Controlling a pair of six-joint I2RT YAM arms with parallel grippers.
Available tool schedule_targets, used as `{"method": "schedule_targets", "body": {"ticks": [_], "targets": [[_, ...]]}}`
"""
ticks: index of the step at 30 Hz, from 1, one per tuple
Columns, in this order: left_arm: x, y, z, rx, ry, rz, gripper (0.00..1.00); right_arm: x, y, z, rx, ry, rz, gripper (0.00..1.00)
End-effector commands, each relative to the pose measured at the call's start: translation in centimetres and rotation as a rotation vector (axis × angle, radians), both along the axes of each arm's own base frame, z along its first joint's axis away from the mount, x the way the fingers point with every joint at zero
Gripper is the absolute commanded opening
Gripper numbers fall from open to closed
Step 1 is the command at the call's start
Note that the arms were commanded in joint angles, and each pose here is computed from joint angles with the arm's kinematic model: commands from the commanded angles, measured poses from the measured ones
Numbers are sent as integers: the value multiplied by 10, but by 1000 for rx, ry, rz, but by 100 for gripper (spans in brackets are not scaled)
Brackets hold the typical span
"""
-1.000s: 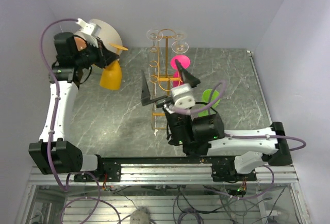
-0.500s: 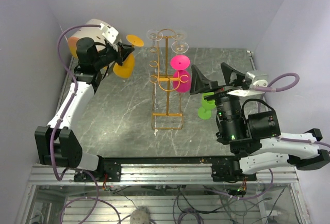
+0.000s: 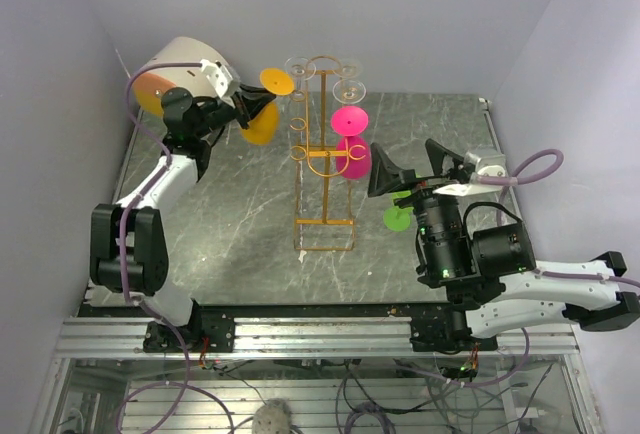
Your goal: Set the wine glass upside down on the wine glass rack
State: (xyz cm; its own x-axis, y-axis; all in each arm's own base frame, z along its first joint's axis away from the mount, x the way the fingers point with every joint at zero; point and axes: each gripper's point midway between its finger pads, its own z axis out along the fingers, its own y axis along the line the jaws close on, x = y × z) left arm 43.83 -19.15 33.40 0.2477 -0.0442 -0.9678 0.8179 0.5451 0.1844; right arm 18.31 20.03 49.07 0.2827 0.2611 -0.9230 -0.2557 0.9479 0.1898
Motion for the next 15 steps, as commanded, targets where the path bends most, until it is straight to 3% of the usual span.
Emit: {"method": "schedule_targets", "body": {"ticks": [1,15], "targets": [[-14,-8,30,-32,-165,-93,7,1,-16,1,75,30,-12,100],[-25,-16,31,-69,-188,-189,7,0,-21,-2,79,36,-2,100]]}}
